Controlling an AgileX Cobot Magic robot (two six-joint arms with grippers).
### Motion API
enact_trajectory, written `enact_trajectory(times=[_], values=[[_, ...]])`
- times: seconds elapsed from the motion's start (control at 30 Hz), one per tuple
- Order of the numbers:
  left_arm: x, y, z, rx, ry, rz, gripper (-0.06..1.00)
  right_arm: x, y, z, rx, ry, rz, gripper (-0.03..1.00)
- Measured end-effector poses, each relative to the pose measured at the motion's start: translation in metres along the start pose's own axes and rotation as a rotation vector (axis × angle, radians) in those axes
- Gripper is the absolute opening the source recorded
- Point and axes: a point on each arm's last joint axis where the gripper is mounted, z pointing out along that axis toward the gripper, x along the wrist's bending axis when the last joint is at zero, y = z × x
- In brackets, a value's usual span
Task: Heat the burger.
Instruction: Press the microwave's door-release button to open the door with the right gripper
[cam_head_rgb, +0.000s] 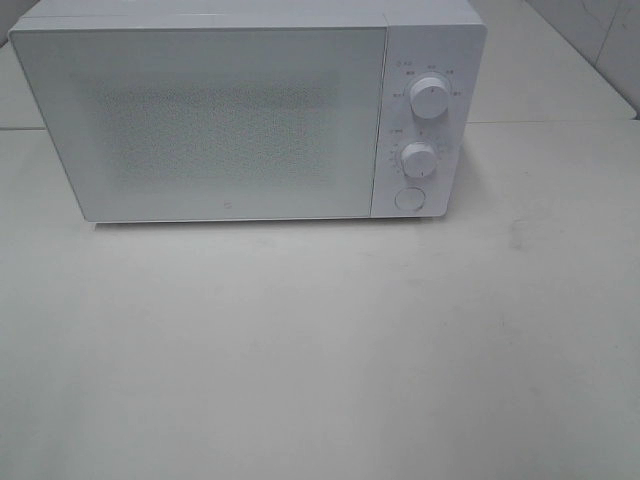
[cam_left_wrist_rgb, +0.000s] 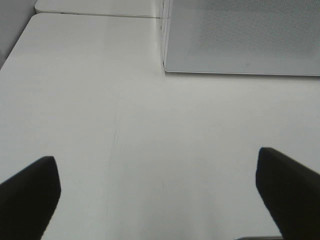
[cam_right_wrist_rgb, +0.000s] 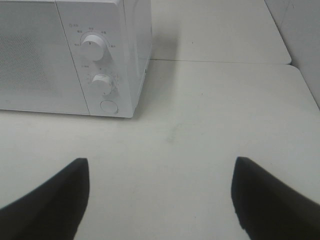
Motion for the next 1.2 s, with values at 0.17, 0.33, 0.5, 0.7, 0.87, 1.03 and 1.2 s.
enact_trajectory(times=[0.17, 0.33, 0.5, 0.7, 0.87, 1.03, 1.2], values=[[0.0, 0.0, 0.0, 0.0, 0.0, 0.0, 0.99, 0.0, 0.014, 0.025, 0.012, -0.005, 0.005, 0.75], [0.0, 0.0, 0.0, 0.0, 0.0, 0.0, 0.99, -0.001, 0.025, 0.054, 0.026, -0.012, 0.009, 0.75], [0.0, 0.0, 0.0, 0.0, 0.0, 0.0, 0.99, -0.002, 0.029, 0.079, 0.057, -0.018, 0.012, 0.75], [0.0, 0.0, 0.0, 0.0, 0.0, 0.0, 0.99, -0.004, 0.029, 0.107, 0.102, -0.025, 0.016, 0.75], [0.0, 0.0, 0.0, 0.0, 0.0, 0.0, 0.99, -0.005, 0.027, 0.128, 0.092, -0.031, 0.014, 0.75], [0.0, 0.0, 0.0, 0.0, 0.0, 0.0, 0.99, -0.007, 0.014, 0.142, 0.055, -0.035, 0.014, 0.75], [0.0, 0.0, 0.0, 0.0, 0.0, 0.0, 0.99, -0.01, -0.012, 0.154, 0.037, -0.042, 0.015, 0.75]])
